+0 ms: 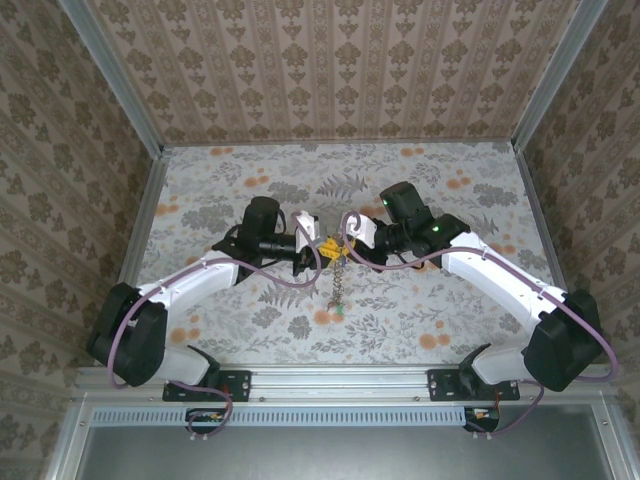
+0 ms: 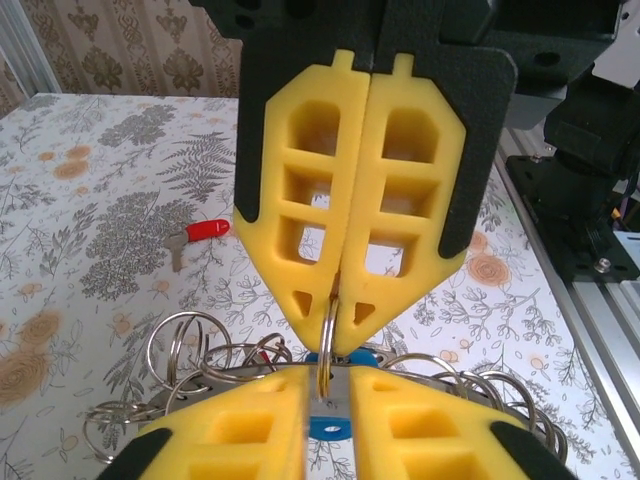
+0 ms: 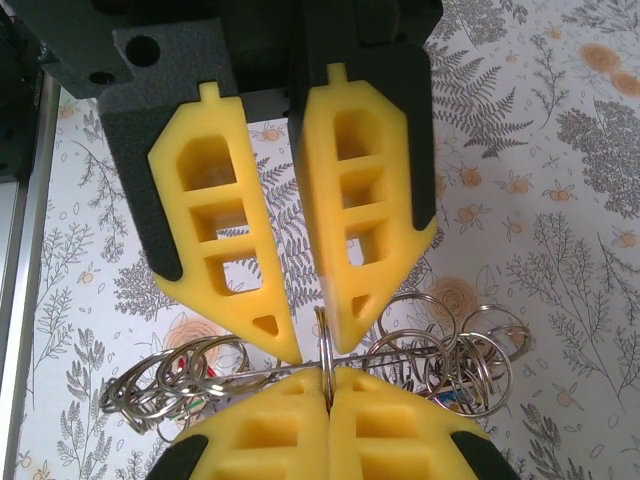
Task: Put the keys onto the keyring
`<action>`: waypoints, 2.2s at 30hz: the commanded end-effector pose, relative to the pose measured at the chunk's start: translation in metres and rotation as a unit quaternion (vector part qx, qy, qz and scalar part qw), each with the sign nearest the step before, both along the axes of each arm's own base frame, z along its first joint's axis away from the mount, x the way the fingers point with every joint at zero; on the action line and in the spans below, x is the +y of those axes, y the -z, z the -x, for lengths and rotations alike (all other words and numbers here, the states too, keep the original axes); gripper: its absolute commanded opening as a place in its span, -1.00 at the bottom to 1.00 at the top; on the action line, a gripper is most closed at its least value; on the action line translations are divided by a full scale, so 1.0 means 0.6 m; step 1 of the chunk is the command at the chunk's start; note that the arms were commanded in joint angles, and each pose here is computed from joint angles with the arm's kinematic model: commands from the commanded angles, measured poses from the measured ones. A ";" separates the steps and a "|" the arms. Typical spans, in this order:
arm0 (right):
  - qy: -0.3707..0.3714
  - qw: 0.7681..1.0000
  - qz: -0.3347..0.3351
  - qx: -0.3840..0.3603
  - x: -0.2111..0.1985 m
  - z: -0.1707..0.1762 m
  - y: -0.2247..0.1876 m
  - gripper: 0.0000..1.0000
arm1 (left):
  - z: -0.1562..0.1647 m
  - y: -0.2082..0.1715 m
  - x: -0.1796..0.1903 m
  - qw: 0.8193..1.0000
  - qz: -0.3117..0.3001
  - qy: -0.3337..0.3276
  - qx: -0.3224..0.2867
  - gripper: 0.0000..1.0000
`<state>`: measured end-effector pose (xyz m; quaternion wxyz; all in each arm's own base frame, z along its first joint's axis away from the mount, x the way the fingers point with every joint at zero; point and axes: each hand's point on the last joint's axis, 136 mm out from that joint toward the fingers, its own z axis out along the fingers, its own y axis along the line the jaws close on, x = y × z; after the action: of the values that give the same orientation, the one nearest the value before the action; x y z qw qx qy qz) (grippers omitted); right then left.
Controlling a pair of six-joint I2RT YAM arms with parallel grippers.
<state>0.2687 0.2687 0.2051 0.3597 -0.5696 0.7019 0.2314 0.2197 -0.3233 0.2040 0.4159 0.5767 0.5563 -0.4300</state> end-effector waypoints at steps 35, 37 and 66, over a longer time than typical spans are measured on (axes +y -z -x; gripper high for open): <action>0.001 0.990 -0.139 0.006 -0.006 -0.009 -0.037 -0.80 | 0.002 -0.069 -0.008 0.994 0.104 0.021 0.000 -1.00; 0.001 0.989 -0.147 0.004 -0.006 -0.012 -0.043 -0.77 | 0.002 -0.068 -0.008 0.994 0.103 0.022 0.001 -1.00; 0.012 0.999 -0.045 -0.003 -0.017 -0.016 -0.017 -1.00 | -0.009 -0.031 -0.001 1.000 0.013 -0.008 -0.024 -0.47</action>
<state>0.2763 0.2619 0.2060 0.3912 -0.5230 0.6967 0.2966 0.2272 -0.3272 0.2162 0.4333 0.5459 0.5524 -0.4572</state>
